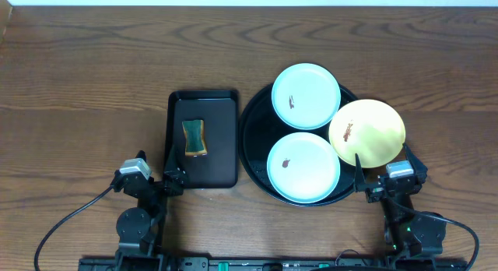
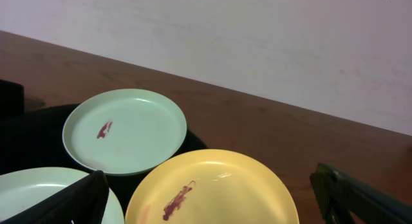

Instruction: Clean dirty plates on tray and stack at the side

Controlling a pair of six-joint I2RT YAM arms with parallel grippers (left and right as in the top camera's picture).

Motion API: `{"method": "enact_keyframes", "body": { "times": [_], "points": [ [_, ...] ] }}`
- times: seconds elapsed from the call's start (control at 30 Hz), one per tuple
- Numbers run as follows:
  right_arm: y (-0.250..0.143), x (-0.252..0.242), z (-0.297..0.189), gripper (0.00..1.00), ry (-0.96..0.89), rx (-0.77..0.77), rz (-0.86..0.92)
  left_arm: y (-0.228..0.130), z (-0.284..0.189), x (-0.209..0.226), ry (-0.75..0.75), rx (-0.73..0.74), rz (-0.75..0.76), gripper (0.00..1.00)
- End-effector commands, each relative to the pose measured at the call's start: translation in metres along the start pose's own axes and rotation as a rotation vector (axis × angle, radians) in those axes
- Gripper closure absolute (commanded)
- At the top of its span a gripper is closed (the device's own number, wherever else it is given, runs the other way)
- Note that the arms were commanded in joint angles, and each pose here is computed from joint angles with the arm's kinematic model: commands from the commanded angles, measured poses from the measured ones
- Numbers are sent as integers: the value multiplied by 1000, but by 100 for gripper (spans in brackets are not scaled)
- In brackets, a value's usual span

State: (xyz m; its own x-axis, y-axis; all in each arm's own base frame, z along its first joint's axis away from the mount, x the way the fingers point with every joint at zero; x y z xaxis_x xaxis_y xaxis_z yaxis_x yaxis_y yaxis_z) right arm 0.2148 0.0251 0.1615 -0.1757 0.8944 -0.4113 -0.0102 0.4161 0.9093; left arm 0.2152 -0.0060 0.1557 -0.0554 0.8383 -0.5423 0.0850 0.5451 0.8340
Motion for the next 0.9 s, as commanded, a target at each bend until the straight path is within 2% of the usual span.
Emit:
{"method": "enact_keyframes", "body": {
  "times": [0.0, 0.73, 0.87],
  "points": [
    [-1, 1, 0, 1, 3, 4, 16, -13, 1, 9, 40, 46, 15, 16],
    [-1, 1, 0, 1, 3, 4, 16, -13, 1, 9, 40, 45, 15, 16],
    [-1, 1, 0, 1, 2, 4, 16, -5, 0, 18, 102, -3, 42, 16]
  ]
}}
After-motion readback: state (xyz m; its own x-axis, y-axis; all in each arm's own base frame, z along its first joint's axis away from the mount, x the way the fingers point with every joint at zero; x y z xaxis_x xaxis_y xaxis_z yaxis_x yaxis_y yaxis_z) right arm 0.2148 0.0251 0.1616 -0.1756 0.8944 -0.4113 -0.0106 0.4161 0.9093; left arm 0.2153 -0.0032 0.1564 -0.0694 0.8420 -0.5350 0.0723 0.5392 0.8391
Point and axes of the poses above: each gripper's point midway between its finger pads, its own z axis out along the fingers, its own x axis along the line the jaws close on, y = z × x, the point moved 3 cm from there along -z, back along the fingers, and after that the axes turned 13 degrees about -z, right-handed, at the moved point
